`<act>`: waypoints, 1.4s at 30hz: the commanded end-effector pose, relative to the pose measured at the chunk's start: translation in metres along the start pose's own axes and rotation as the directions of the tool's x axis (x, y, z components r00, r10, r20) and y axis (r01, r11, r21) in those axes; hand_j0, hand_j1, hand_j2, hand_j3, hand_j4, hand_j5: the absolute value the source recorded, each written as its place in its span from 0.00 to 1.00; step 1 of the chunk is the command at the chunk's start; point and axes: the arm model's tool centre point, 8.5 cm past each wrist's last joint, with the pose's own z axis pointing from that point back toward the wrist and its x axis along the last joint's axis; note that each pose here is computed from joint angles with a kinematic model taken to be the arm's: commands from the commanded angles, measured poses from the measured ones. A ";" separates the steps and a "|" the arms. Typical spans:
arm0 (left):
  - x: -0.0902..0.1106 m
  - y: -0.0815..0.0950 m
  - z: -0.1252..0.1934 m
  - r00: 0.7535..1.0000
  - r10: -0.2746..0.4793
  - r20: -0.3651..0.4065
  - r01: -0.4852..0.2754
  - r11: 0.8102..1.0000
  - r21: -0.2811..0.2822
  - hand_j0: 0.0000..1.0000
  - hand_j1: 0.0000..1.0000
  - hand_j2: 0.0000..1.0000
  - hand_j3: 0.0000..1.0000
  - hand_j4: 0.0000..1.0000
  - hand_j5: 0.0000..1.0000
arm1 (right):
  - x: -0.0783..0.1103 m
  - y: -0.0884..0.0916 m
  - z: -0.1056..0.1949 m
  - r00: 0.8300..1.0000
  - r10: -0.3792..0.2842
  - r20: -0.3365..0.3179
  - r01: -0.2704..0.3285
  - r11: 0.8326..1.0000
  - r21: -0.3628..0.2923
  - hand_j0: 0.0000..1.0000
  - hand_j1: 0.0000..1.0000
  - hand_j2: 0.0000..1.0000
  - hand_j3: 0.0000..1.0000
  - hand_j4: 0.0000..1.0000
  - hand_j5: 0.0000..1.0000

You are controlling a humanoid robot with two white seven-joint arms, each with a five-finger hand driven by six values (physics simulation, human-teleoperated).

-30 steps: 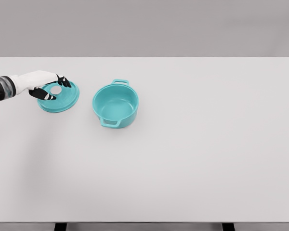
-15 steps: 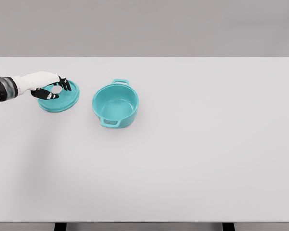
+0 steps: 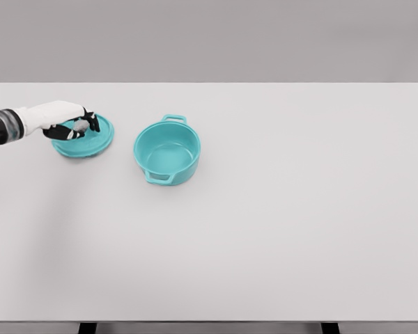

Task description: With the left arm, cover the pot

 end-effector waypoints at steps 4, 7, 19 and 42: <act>0.009 0.014 0.002 0.999 -0.034 0.018 0.033 0.999 0.036 0.52 0.52 0.52 0.52 0.52 0.52 | 0.000 0.000 0.000 1.000 0.000 0.000 0.000 1.000 0.000 1.00 1.00 1.00 1.00 1.00 1.00; 0.016 0.021 0.002 0.998 -0.058 0.033 0.056 0.997 0.053 0.52 0.52 0.52 0.52 0.52 0.52 | 0.000 0.000 0.000 1.000 0.000 0.000 0.000 1.000 0.000 1.00 1.00 1.00 1.00 1.00 1.00; 0.039 0.048 0.010 0.987 -0.145 0.073 0.135 0.983 0.128 0.52 0.52 0.52 0.52 0.52 0.52 | 0.000 0.000 0.000 1.000 0.000 -0.001 0.000 1.000 0.000 1.00 1.00 1.00 1.00 1.00 1.00; 0.086 0.056 0.017 0.954 -0.250 0.167 0.213 0.954 0.211 0.53 0.53 0.53 0.53 0.53 0.53 | 0.000 0.000 0.000 1.000 0.000 0.000 0.000 1.000 0.000 1.00 1.00 1.00 1.00 1.00 1.00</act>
